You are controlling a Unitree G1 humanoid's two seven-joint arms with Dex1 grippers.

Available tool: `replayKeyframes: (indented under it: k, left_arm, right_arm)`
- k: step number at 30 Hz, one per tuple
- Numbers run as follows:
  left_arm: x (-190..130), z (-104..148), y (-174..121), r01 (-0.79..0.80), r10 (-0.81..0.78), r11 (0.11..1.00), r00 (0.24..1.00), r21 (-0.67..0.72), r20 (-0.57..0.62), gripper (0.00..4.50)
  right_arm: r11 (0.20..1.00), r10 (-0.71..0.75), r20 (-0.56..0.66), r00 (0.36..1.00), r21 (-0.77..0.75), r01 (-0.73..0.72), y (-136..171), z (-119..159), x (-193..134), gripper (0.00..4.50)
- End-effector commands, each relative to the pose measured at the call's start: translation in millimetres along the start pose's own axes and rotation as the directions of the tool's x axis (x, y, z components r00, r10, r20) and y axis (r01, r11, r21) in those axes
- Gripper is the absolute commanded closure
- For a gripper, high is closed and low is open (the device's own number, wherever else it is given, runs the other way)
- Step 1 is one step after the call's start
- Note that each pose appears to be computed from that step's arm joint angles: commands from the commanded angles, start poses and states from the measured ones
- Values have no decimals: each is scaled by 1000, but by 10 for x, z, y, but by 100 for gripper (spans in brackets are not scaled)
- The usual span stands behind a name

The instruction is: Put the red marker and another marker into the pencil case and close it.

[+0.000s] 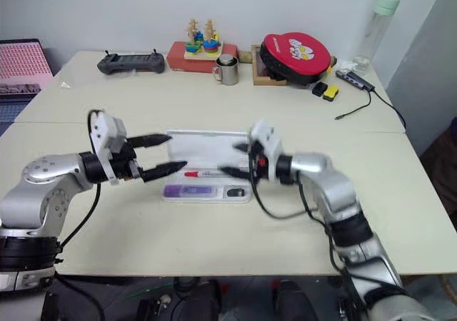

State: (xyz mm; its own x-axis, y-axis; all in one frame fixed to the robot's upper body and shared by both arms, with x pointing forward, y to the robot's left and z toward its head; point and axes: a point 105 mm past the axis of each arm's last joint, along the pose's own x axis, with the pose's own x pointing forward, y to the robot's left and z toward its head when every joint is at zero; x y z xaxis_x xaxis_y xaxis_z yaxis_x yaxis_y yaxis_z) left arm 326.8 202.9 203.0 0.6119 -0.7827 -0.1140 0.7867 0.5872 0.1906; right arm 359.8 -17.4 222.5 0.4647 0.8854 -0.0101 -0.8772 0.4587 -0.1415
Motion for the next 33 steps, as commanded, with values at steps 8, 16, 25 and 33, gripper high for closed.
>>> replayKeyframes:
  k: [8, 16, 25, 33]
  left_arm:
    - [-138, 261, 6, -1, 4, 999, 993, -32, 120, 0]
    - [-240, 283, -36, 18, -12, 998, 993, -53, 121, 0]
    - [-385, 180, -28, 18, -15, 999, 999, -50, 48, 0]
    - [-401, 21, -138, 66, -68, 996, 997, -58, -31, 0]
  right_arm:
    - [943, -333, -209, 919, -85, 322, -909, -352, 81, 396]
    - [996, -90, -251, 964, -51, 80, -563, -504, 204, 448]
    - [979, 133, -195, 972, -127, -159, -131, -338, 144, 448]
    - [914, 288, -268, 920, -209, -347, 300, -478, 55, 448]
